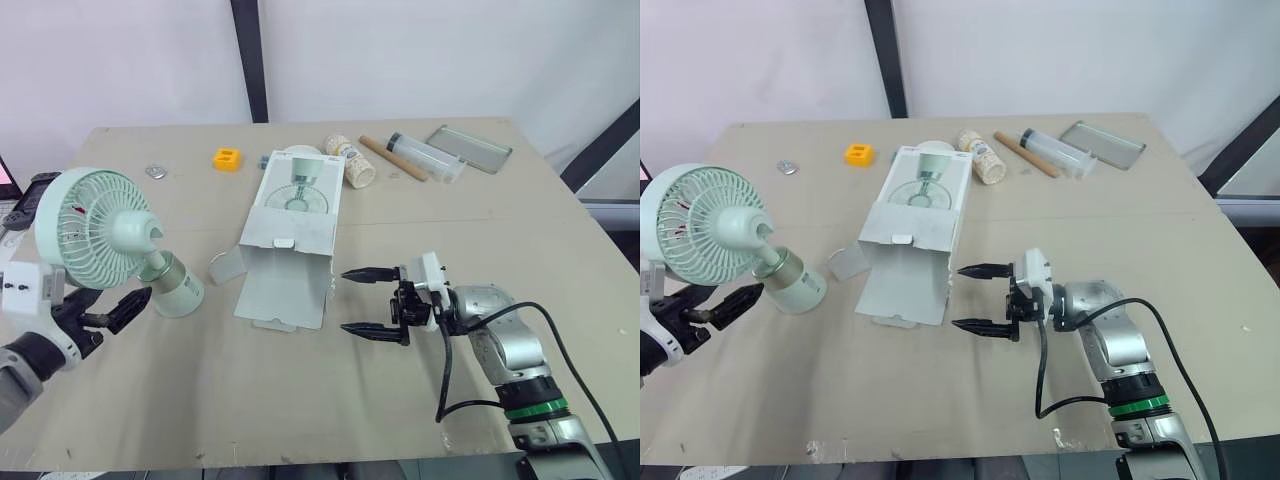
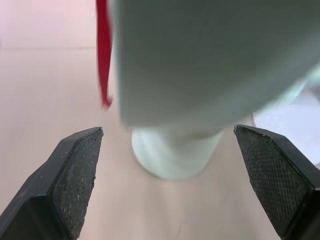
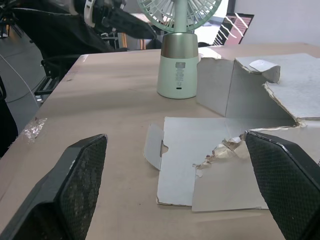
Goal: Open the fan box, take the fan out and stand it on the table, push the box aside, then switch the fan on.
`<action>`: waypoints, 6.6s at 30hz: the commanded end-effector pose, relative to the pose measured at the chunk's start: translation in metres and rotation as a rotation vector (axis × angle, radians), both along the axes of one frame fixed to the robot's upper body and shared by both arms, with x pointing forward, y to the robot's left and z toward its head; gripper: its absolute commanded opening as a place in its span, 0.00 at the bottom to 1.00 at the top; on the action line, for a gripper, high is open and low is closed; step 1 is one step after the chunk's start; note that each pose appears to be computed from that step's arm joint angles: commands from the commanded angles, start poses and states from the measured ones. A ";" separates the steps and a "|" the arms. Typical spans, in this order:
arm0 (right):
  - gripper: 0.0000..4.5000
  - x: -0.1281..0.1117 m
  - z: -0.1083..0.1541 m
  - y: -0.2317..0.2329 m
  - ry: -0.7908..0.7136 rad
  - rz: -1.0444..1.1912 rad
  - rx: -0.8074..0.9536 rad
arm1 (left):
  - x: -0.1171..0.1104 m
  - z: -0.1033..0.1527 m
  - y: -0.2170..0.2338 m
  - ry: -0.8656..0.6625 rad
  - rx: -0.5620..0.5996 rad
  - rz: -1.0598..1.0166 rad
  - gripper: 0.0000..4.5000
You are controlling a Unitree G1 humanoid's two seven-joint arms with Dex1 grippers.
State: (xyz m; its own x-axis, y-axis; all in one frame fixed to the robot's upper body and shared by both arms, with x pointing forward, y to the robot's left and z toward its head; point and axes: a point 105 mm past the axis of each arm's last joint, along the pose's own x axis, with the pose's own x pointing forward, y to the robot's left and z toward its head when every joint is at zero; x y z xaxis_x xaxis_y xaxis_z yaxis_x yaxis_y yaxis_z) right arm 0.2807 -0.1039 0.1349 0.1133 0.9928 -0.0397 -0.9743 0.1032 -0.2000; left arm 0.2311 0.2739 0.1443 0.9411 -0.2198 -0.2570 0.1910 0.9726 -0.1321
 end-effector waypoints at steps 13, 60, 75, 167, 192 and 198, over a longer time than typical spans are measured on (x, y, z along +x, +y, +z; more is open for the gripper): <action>1.00 -0.013 0.004 0.010 0.042 -0.068 0.020 | -0.038 -0.036 -0.053 -0.022 0.065 -0.290 0.99; 0.04 0.072 0.004 0.005 0.134 -1.013 -0.043 | -0.003 -0.019 -0.142 -0.245 0.100 -0.814 1.00; 0.02 0.065 0.019 -0.039 0.068 -1.018 0.003 | -0.008 -0.023 -0.152 -0.243 0.076 -0.828 1.00; 0.97 0.006 0.019 -0.007 -0.076 -0.078 0.022 | 0.006 -0.012 -0.116 -0.323 -0.068 -0.254 1.00; 0.97 0.025 0.015 -0.003 -0.116 -0.140 0.050 | -0.032 0.015 0.008 -0.396 -0.018 0.274 1.00; 0.97 0.026 0.012 0.003 -0.125 -0.138 0.059 | -0.022 0.032 0.008 -0.416 -0.012 0.226 1.00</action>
State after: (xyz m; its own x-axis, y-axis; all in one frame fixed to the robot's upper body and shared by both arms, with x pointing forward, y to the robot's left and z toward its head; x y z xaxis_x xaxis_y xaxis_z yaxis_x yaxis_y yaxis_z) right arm 0.3074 -0.1050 0.1398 0.2624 0.9647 0.0219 -0.9270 0.2583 -0.2718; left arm 0.2104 0.2770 0.1624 0.9931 0.0000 0.1176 0.0148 0.9921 -0.1248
